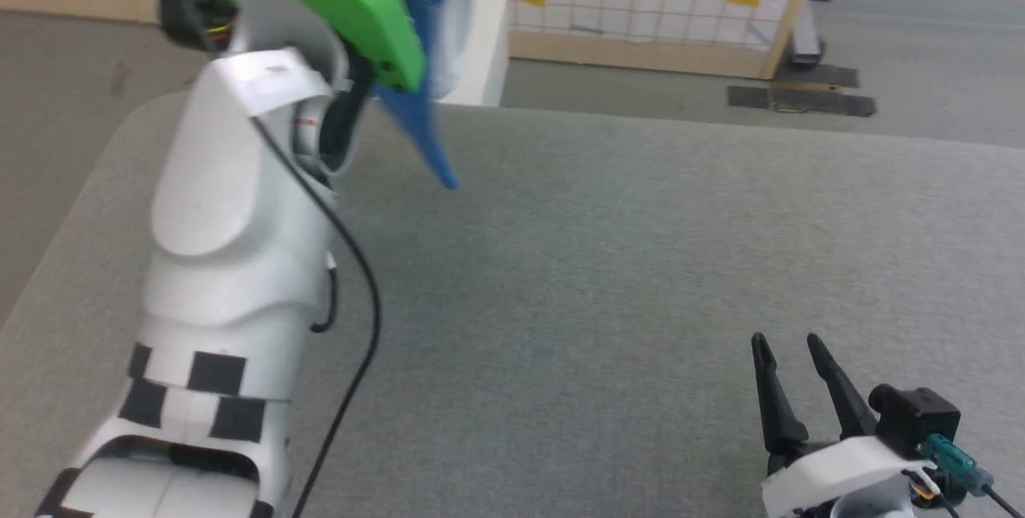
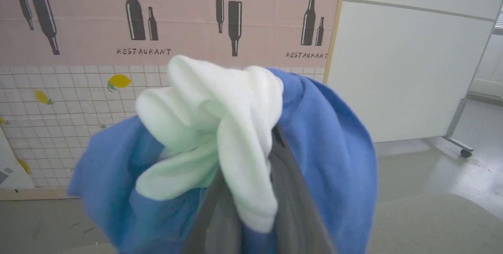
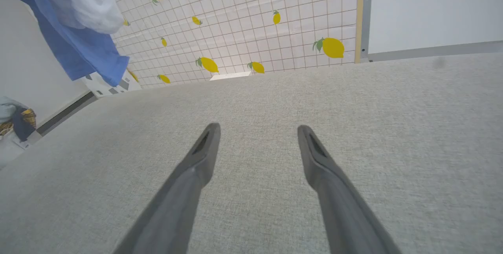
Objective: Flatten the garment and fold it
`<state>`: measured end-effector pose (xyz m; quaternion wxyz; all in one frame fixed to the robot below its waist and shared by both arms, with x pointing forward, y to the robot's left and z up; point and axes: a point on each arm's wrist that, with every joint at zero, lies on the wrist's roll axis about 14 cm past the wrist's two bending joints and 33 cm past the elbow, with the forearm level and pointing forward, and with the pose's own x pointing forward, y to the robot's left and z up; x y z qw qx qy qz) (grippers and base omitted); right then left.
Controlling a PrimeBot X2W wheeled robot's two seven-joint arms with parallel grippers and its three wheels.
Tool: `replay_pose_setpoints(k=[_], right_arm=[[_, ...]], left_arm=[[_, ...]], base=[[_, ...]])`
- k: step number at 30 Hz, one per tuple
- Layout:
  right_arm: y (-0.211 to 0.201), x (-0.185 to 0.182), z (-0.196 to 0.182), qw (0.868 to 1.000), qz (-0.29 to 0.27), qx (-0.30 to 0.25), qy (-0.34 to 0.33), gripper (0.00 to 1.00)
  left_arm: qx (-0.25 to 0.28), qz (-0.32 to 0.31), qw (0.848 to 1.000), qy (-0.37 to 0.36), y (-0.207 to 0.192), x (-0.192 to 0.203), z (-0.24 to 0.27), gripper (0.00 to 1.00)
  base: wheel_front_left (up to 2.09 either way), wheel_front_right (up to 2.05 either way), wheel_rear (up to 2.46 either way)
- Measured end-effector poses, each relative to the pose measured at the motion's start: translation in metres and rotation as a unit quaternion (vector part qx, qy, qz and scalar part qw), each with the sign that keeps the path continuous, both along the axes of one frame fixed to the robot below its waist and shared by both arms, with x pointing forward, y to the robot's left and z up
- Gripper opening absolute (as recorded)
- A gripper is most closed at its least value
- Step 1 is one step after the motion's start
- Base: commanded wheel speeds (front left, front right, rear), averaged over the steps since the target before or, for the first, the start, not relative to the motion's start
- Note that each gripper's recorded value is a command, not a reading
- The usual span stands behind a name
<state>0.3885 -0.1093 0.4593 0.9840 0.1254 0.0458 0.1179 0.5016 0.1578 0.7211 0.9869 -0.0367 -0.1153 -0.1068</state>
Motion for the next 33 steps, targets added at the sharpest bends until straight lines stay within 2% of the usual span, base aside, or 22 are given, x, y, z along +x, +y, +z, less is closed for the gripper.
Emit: replay_pose_setpoints(k=[4, 7, 8, 11, 13, 16, 18, 19, 20, 22, 25, 26, 30, 31, 33], right_arm=[[-0.023, -0.013, -0.001, 0.999, -0.033, -0.002, 0.002, 1.00], [-0.038, -0.021, -0.001, 0.998, -0.055, -0.003, 0.000, 1.00], [-0.043, -0.024, 0.000, 0.998, -0.063, -0.003, 0.000, 1.00], [-0.055, -0.029, 0.002, 0.997, -0.082, -0.004, -0.003, 1.00], [-0.062, -0.033, 0.003, 0.996, -0.092, -0.004, -0.005, 1.00], [-0.070, -0.037, 0.003, 0.994, -0.105, -0.004, -0.006, 1.00], [-0.073, -0.038, 0.003, 0.994, -0.110, -0.004, -0.005, 1.00], [-0.073, -0.037, 0.002, 0.994, -0.111, -0.003, -0.004, 1.00], [-0.073, -0.037, 0.002, 0.994, -0.110, -0.001, -0.004, 1.00], [-0.069, -0.036, 0.001, 0.995, -0.104, 0.000, -0.003, 1.00], [-0.066, -0.034, 0.002, 0.995, -0.100, 0.004, -0.004, 1.00], [-0.064, -0.034, 0.002, 0.995, -0.098, 0.005, -0.005, 1.00], [-0.059, -0.032, 0.006, 0.996, -0.091, 0.008, -0.011, 1.00], [-0.058, -0.031, 0.007, 0.996, -0.090, 0.008, -0.012, 1.00], [-0.056, -0.029, 0.008, 0.996, -0.086, 0.008, -0.013, 1.00]], left_arm=[[0.033, -0.074, 0.995, 0.054, -0.059, -0.005, -0.022, 0.00], [0.043, -0.114, 0.982, 0.144, -0.089, -0.016, -0.083, 0.00], [0.046, -0.126, 0.974, 0.185, -0.097, -0.024, -0.112, 0.00], [0.048, -0.158, 0.939, 0.303, -0.116, -0.057, -0.195, 0.00], [0.056, -0.175, 0.909, 0.373, -0.125, -0.086, -0.243, 0.00], [0.062, -0.202, 0.856, 0.472, -0.137, -0.135, -0.303, 0.00], [0.039, -0.201, 0.844, 0.496, -0.139, -0.150, -0.317, 0.00], [0.027, -0.197, 0.844, 0.497, -0.138, -0.151, -0.317, 1.00], [0.009, -0.192, 0.848, 0.494, -0.137, -0.149, -0.314, 1.00], [-0.061, -0.175, 0.864, 0.469, -0.131, -0.138, -0.297, 1.00], [-0.144, -0.137, 0.896, 0.397, -0.112, -0.113, -0.257, 1.00], [-0.156, -0.121, 0.908, 0.370, -0.102, -0.106, -0.245, 1.00], [-0.189, -0.059, 0.945, 0.261, -0.056, -0.092, -0.203, 1.00], [-0.184, -0.033, 0.955, 0.232, -0.039, -0.092, -0.197, 1.00], [-0.139, 0.028, 0.976, 0.165, -0.001, -0.096, -0.188, 1.00]], base=[[0.00, 0.00, 0.00], [0.00, 0.00, 0.00], [0.00, 0.00, 0.00], [0.00, 0.00, 0.00], [0.00, 0.00, 0.00], [0.00, 0.00, 0.00], [0.00, 0.00, 0.00], [0.00, 0.00, 0.00], [0.00, 0.00, 0.00], [0.00, 0.00, 0.00], [0.00, 0.00, 0.00], [0.00, 0.00, 0.00], [0.00, 0.00, 0.00], [0.00, 0.00, 0.00], [0.00, 0.00, 0.00]])
